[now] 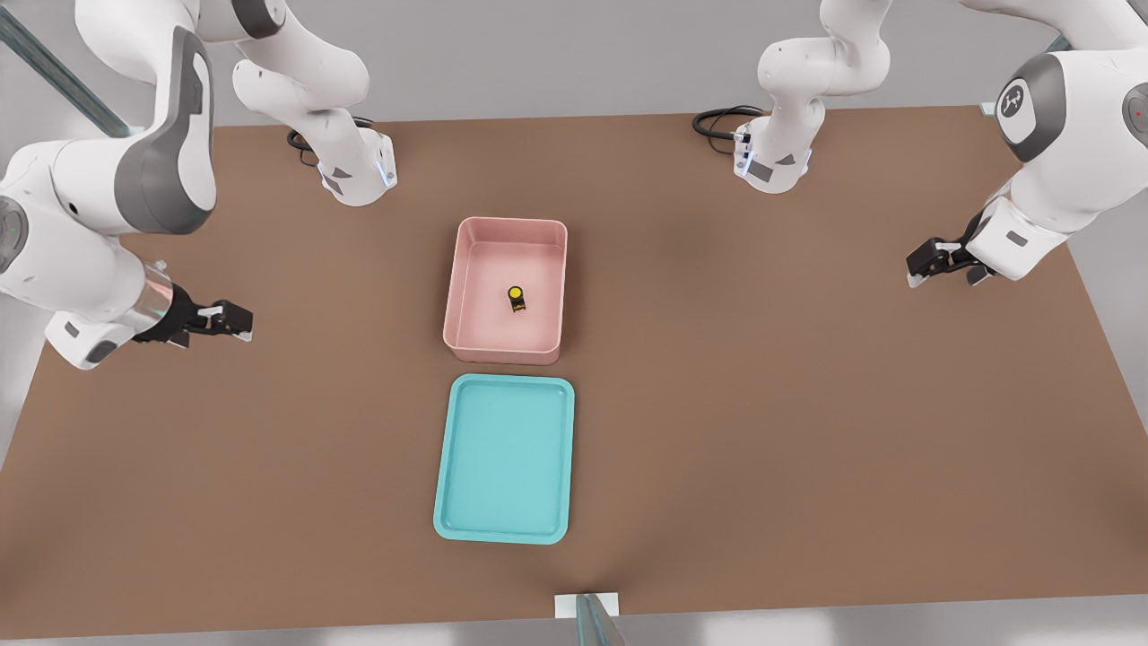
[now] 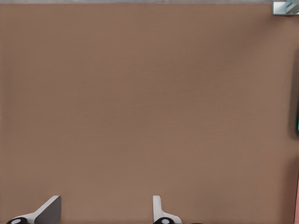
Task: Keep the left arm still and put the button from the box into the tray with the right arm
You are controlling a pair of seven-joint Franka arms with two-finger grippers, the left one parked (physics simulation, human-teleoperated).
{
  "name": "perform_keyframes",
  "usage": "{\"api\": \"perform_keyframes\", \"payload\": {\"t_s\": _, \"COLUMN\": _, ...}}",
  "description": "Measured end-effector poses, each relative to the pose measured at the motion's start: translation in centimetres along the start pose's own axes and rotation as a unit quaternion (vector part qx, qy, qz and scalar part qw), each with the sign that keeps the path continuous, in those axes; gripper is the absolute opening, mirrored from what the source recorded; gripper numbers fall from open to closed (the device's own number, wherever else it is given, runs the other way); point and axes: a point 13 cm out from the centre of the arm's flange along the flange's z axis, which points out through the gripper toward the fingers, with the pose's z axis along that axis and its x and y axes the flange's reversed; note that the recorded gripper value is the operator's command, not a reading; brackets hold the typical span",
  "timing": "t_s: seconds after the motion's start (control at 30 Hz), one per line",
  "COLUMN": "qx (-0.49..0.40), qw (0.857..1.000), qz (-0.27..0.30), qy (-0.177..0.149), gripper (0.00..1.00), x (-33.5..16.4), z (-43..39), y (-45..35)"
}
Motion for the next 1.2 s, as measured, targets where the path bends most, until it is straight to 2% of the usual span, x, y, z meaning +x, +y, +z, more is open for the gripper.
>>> {"api": "perform_keyframes", "payload": {"t_s": 0.1, "qx": 0.001, "qw": 1.000, "qz": -0.020, "qy": 0.009, "gripper": 1.00, "x": -0.4, "z": 1.1, "y": 1.7}}
{"api": "perform_keyframes", "payload": {"t_s": 0.13, "qx": 0.013, "qw": 0.997, "qz": -0.067, "qy": 0.020, "gripper": 1.00, "x": -0.4, "z": 2.1, "y": 6.9}}
{"api": "perform_keyframes", "payload": {"t_s": 0.17, "qx": 0.025, "qw": 0.990, "qz": -0.132, "qy": 0.041, "gripper": 1.00, "x": 0.7, "z": 4.0, "y": 14.4}}
{"api": "perform_keyframes", "payload": {"t_s": 0.23, "qx": 0.048, "qw": 0.959, "qz": -0.258, "qy": 0.106, "gripper": 1.00, "x": 5.0, "z": 10.9, "y": 28.7}}
{"api": "perform_keyframes", "payload": {"t_s": 0.27, "qx": 0.055, "qw": 0.946, "qz": -0.294, "qy": 0.129, "gripper": 1.00, "x": 7.3, "z": 14.4, "y": 33.2}}
{"api": "perform_keyframes", "payload": {"t_s": 0.33, "qx": 0.065, "qw": 0.931, "qz": -0.328, "qy": 0.149, "gripper": 1.00, "x": 10.8, "z": 19.1, "y": 38.4}}
{"api": "perform_keyframes", "payload": {"t_s": 0.4, "qx": 0.071, "qw": 0.928, "qz": -0.325, "qy": 0.170, "gripper": 1.00, "x": 15.1, "z": 24.6, "y": 38.6}}
{"api": "perform_keyframes", "payload": {"t_s": 0.5, "qx": 0.084, "qw": 0.935, "qz": -0.304, "qy": 0.162, "gripper": 1.00, "x": 17.6, "z": 30.8, "y": 37.0}}
{"api": "perform_keyframes", "payload": {"t_s": 0.67, "qx": 0.076, "qw": 0.951, "qz": -0.280, "qy": 0.109, "gripper": 1.00, "x": 19.5, "z": 38.1, "y": 38.3}}
{"api": "perform_keyframes", "payload": {"t_s": 0.77, "qx": 0.063, "qw": 0.961, "qz": -0.258, "qy": 0.076, "gripper": 1.00, "x": 19.2, "z": 39.2, "y": 39.3}}
{"api": "perform_keyframes", "payload": {"t_s": 0.9, "qx": 0.054, "qw": 0.971, "qz": -0.226, "qy": 0.054, "gripper": 1.00, "x": 18.9, "z": 40.1, "y": 39.6}}
{"api": "perform_keyframes", "payload": {"t_s": 1.2, "qx": 0.054, "qw": 0.980, "qz": -0.184, "qy": 0.046, "gripper": 1.00, "x": 20.2, "z": 43.0, "y": 40.6}}
